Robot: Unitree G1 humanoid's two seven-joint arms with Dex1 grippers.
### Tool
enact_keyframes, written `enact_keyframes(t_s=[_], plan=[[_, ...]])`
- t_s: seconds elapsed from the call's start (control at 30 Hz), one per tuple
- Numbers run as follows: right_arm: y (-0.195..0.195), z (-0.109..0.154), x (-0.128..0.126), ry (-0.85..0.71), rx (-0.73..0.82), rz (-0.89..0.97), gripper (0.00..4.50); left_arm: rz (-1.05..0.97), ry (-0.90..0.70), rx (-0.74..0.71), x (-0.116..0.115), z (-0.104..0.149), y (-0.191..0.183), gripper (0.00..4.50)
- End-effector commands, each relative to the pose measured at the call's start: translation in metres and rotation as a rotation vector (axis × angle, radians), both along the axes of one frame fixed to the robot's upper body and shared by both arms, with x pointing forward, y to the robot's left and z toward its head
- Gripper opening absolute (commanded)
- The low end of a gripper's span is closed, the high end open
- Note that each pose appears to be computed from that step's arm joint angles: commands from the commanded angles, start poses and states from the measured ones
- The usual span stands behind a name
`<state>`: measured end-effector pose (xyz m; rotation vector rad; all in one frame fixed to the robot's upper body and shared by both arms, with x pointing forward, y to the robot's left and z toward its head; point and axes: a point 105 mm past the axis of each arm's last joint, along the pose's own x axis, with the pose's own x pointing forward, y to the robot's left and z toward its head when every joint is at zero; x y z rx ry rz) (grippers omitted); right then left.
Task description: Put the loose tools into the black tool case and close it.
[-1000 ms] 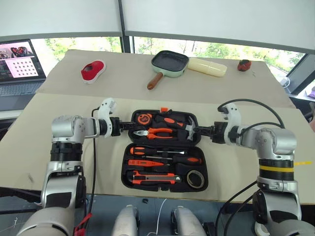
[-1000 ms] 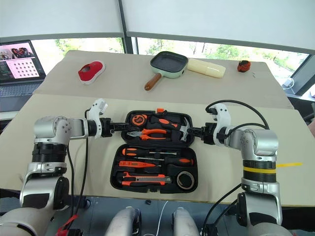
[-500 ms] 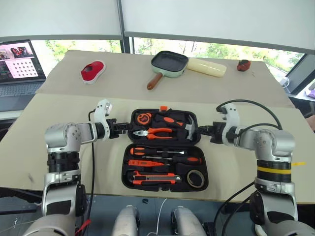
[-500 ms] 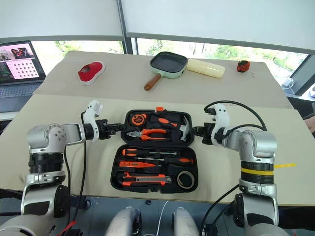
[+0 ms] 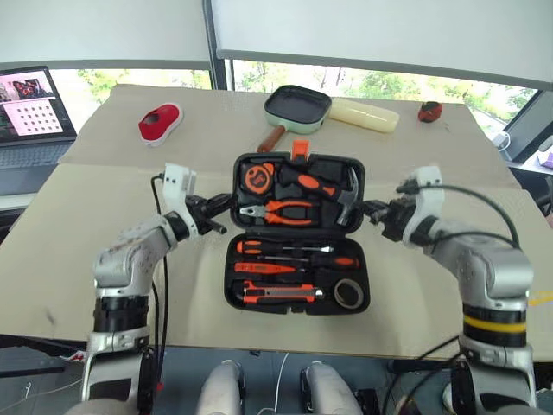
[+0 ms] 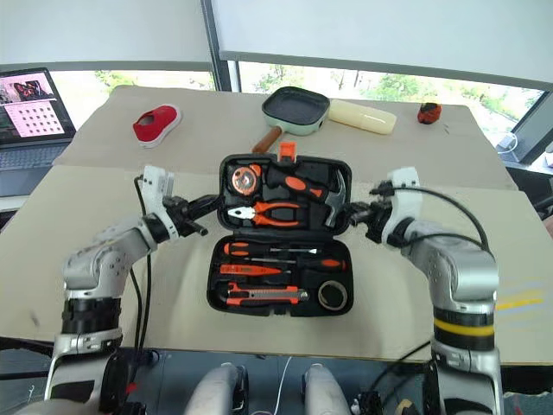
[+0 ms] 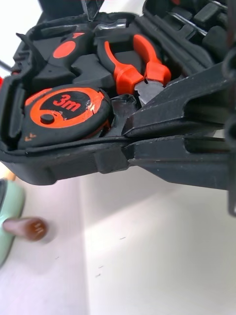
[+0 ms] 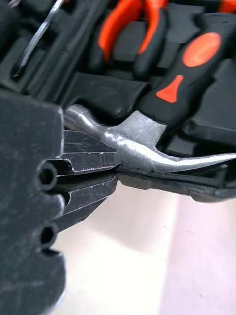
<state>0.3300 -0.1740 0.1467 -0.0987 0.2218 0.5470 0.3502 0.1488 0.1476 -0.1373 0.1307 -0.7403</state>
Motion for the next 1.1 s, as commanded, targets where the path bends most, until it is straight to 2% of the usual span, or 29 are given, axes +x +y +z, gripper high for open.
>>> enact_keyframes(t_s=[0.03,0.17,0.37,0.5,0.57,0.63,0.67,0.8,0.83,0.93,1.0,1.03,1.1], plan=[[0.026,0.014,-0.020,-0.171,-0.051,0.158,0.04,-0.058,-0.140,0.051,-0.012,0.016,-0.012,0.05],[0.024,0.018,-0.031,-0.333,-0.153,0.176,0.04,0.017,-0.271,0.176,-0.020,0.011,-0.001,0.05],[0.013,0.007,-0.049,-0.432,-0.299,0.218,0.04,0.095,-0.394,0.309,-0.034,0.006,0.015,0.05],[0.015,0.000,-0.069,-0.499,-0.385,0.287,0.04,0.151,-0.385,0.337,-0.043,0.000,0.029,0.05],[0.022,-0.001,-0.089,-0.577,-0.471,0.388,0.04,0.155,-0.364,0.338,-0.054,-0.004,0.032,0.05],[0.027,-0.006,-0.111,-0.637,-0.551,0.498,0.00,0.164,-0.339,0.340,-0.066,-0.008,0.035,0.73],[0.025,-0.010,-0.122,-0.646,-0.577,0.532,0.37,0.164,-0.316,0.343,-0.075,-0.012,0.038,0.94],[0.014,-0.018,-0.157,-0.631,-0.634,0.613,1.69,0.175,-0.229,0.393,-0.108,-0.025,0.055,2.50],[0.011,-0.021,-0.163,-0.609,-0.650,0.628,2.00,0.166,-0.206,0.417,-0.116,-0.029,0.060,2.76],[0.001,-0.031,-0.183,-0.410,-0.598,0.668,3.08,0.145,-0.100,0.452,-0.136,-0.030,0.085,3.91],[0.001,-0.038,-0.197,-0.277,-0.553,0.737,3.11,0.105,-0.025,0.459,-0.143,-0.031,0.097,4.49],[0.003,-0.040,-0.202,-0.236,-0.526,0.769,3.11,0.066,0.005,0.471,-0.146,-0.034,0.099,4.49],[0.007,-0.044,-0.206,-0.174,-0.488,0.808,2.58,-0.044,0.048,0.506,-0.150,-0.042,0.097,4.50]])
